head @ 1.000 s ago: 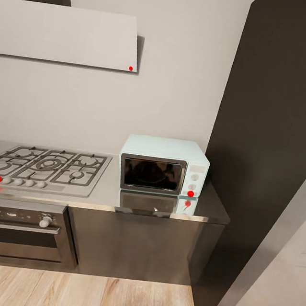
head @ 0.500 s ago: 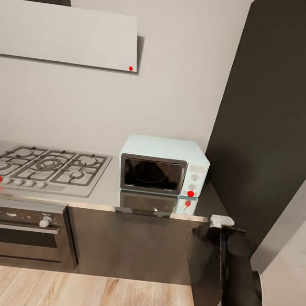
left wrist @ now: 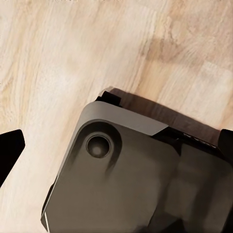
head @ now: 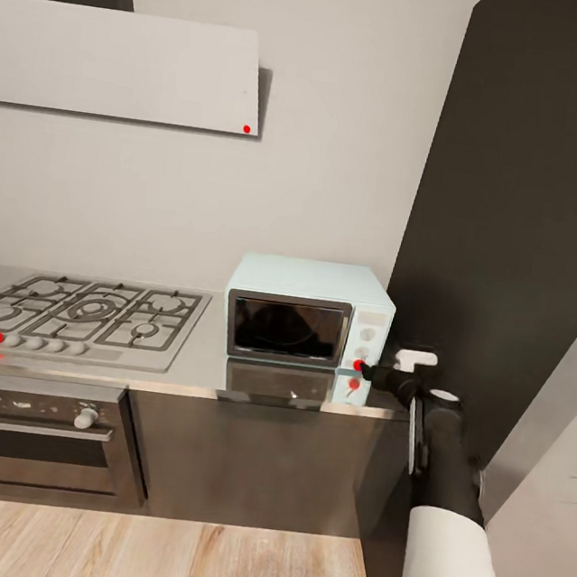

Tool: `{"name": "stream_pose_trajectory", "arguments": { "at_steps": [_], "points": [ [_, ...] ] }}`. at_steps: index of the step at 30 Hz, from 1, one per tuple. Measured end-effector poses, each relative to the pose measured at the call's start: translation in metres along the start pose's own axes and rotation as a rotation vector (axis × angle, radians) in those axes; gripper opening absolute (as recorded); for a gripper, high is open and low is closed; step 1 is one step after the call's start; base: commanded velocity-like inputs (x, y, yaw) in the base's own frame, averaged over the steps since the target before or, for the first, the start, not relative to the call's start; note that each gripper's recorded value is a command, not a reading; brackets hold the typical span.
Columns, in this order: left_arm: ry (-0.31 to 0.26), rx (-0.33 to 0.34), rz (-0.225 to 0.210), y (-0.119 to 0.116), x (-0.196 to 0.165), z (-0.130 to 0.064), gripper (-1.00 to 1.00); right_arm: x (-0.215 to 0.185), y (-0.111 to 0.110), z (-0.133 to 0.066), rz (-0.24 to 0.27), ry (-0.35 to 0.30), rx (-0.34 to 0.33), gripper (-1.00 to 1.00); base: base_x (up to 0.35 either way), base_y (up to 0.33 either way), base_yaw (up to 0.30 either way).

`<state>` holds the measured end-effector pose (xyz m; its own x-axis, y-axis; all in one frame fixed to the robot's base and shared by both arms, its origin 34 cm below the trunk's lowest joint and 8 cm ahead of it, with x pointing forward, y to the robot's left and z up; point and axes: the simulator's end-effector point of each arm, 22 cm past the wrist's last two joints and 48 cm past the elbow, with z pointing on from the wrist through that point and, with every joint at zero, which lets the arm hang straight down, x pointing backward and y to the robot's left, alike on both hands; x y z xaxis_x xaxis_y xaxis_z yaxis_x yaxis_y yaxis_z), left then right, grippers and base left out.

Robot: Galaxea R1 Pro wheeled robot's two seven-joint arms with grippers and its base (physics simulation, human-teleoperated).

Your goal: In the kitchen, take the popcorn bag from the countertop, put it into the microwave, and heat it until the popcorn is cooked so the cooked popcorn ends up inside the bag.

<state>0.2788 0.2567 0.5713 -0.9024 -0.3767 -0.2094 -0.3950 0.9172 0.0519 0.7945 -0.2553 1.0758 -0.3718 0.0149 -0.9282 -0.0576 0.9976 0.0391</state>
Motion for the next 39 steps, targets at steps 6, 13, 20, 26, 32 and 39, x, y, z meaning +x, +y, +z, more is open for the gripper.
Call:
{"name": "stream_pose_trajectory", "arguments": {
  "at_steps": [6,13,20,26,32,39],
  "points": [
    [0.000,0.000,0.002,0.000,0.000,0.000,1.00,0.052,-0.012,0.027,0.044,-0.055,-0.010,1.00,0.000,0.000,0.000],
    [-0.004,-0.002,0.000,0.001,-0.001,0.000,1.00,0.070,-0.005,0.033,0.055,-0.035,-0.027,1.00,0.000,0.000,0.000],
    [0.000,0.001,0.000,-0.001,0.000,0.000,1.00,0.074,-0.009,0.034,0.057,-0.025,-0.004,1.00,0.000,0.000,0.000],
    [0.000,0.006,0.000,0.001,-0.001,0.000,1.00,0.080,-0.020,0.034,0.057,-0.012,0.050,1.00,0.208,0.000,0.000],
    [0.000,0.007,0.000,0.002,-0.001,0.000,1.00,0.088,-0.024,0.036,0.055,0.004,0.077,-1.00,0.282,0.000,0.000],
    [0.000,0.007,0.000,0.002,-0.001,0.001,1.00,0.108,-0.013,0.040,0.058,0.049,0.053,-1.00,0.107,0.000,0.000]
  ]
}}
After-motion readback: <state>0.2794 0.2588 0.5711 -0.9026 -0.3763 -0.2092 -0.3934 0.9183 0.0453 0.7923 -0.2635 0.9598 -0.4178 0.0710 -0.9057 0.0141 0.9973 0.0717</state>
